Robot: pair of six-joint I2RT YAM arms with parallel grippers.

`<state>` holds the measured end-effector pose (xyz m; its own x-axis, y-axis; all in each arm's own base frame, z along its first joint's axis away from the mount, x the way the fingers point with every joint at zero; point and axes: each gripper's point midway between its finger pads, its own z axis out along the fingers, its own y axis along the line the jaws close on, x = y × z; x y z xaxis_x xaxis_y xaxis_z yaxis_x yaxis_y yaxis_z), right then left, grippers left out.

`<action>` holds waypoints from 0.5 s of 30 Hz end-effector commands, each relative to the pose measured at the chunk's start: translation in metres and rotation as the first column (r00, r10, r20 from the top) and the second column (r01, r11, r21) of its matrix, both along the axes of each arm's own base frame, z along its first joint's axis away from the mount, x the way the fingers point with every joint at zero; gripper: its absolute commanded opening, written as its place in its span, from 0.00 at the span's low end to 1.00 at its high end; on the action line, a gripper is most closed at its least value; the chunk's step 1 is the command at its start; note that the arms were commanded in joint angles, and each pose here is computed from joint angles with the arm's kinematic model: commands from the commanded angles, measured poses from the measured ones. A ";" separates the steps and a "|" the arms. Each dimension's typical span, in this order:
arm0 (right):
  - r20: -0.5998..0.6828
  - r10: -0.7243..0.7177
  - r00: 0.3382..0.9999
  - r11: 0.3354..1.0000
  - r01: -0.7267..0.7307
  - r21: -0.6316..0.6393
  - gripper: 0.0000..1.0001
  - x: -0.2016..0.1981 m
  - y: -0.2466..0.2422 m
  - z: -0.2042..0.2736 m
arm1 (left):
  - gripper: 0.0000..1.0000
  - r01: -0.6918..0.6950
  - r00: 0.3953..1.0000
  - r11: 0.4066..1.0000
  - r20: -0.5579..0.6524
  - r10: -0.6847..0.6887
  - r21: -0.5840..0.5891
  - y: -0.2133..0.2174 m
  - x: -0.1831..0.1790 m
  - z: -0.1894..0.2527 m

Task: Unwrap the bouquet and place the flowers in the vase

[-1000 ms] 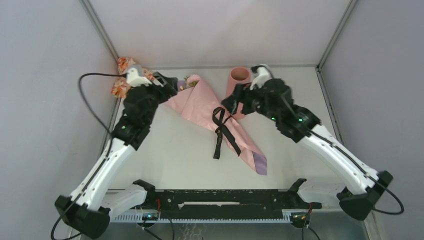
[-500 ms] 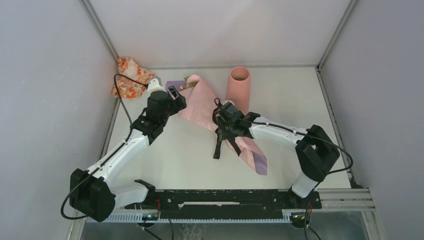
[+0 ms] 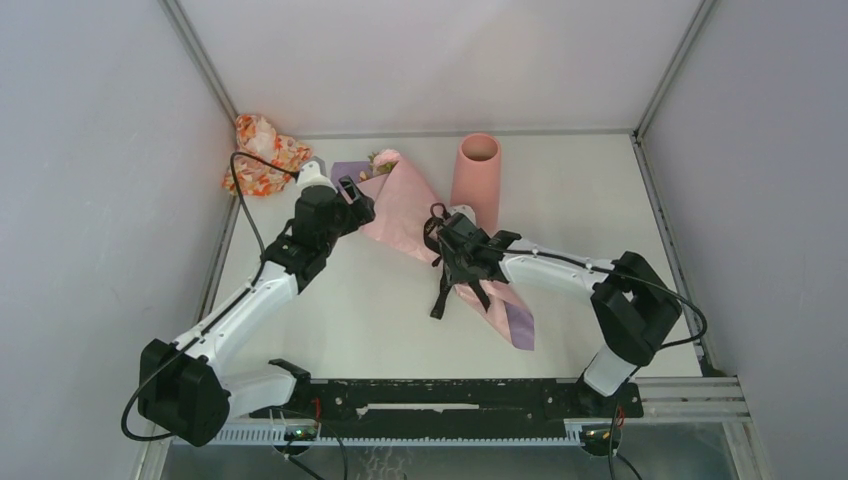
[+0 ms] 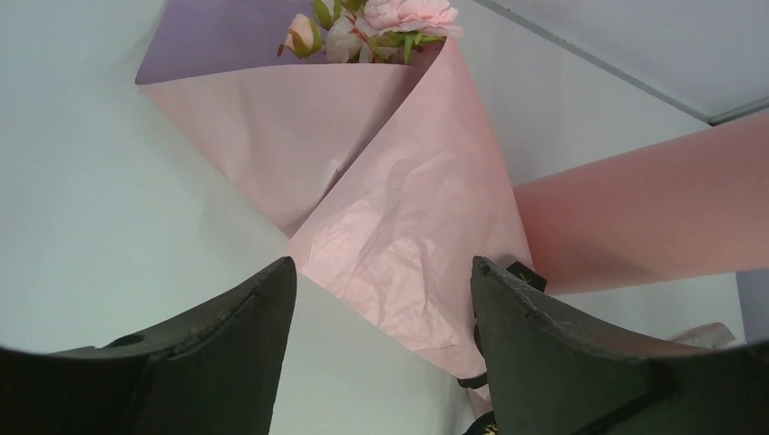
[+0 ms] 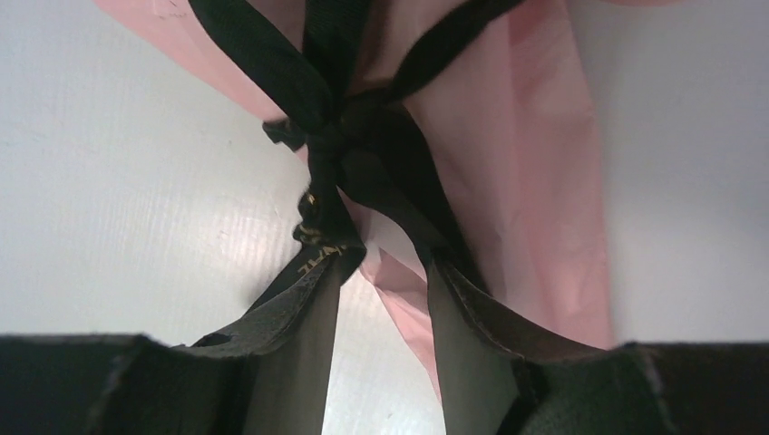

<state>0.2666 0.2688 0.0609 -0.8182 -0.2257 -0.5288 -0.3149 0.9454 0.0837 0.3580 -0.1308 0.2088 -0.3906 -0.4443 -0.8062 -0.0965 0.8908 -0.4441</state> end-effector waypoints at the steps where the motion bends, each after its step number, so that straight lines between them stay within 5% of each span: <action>1: 0.075 -0.034 0.997 0.999 0.034 0.008 0.50 -0.003 -0.009 0.024 | 0.75 0.020 0.999 0.999 0.044 -0.018 -0.047 -0.007 0.001 0.012; 15: 0.097 -0.083 0.992 0.995 0.088 -0.052 0.49 -0.021 -0.037 0.019 | 0.74 0.047 0.999 0.997 0.030 -0.045 -0.062 -0.016 0.000 0.007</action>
